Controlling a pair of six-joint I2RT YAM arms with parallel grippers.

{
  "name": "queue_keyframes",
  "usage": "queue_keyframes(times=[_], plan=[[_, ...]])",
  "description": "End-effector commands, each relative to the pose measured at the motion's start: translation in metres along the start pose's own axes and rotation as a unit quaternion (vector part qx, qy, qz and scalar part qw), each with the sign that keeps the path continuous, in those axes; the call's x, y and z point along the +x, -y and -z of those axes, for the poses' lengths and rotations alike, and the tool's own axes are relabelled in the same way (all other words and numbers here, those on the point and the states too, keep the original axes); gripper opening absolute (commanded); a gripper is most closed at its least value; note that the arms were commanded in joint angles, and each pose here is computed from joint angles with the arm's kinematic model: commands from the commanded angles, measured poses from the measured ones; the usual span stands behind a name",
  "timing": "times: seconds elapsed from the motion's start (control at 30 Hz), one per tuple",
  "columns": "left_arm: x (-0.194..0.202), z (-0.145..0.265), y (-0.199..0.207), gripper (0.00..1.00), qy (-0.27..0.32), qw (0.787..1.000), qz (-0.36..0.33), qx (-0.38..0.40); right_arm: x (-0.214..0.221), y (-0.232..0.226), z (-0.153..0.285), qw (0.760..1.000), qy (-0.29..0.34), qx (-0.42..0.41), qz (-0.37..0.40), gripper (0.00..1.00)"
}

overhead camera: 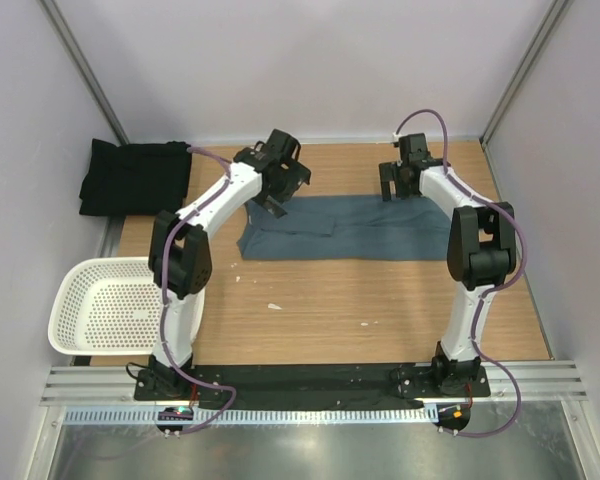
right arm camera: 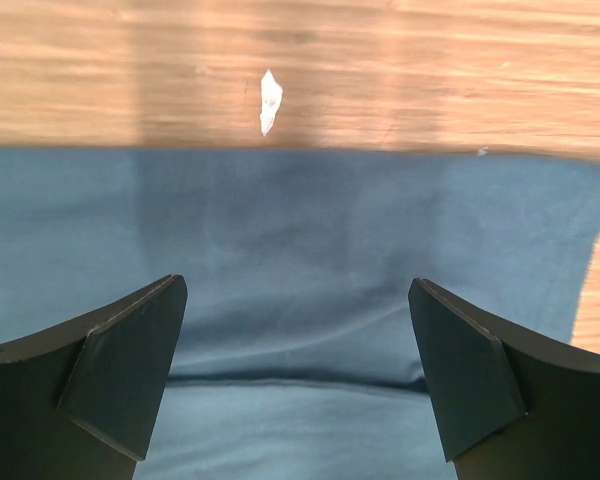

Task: Fold and stack the t-shirts
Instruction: Fold the tshirt

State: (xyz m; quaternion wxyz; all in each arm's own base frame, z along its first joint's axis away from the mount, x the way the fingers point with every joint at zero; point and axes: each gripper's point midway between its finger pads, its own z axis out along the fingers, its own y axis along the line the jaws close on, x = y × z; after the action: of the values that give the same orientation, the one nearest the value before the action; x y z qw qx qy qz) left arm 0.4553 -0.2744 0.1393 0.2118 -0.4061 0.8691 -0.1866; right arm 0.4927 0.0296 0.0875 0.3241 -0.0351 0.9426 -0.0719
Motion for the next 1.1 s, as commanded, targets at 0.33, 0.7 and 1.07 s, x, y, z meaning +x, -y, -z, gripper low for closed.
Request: queue_keyframes(times=[0.33, 0.7, 1.07], plan=[[0.041, -0.075, -0.076, 1.00, 0.016, 0.989, 0.047, -0.140, 0.039, -0.019, -0.038, 0.999, -0.003, -0.040, -0.014, 1.00], [0.000, -0.110, -0.074, 1.00, 0.080, 0.980, -0.082, -0.165, 0.086, -0.014, -0.023, 0.996, -0.051, -0.015, -0.068, 1.00], [-0.012, -0.161, -0.026, 1.00, 0.036, 0.975, -0.213, -0.058, 0.158, -0.071, 0.043, 0.987, -0.112, -0.075, -0.092, 1.00]])
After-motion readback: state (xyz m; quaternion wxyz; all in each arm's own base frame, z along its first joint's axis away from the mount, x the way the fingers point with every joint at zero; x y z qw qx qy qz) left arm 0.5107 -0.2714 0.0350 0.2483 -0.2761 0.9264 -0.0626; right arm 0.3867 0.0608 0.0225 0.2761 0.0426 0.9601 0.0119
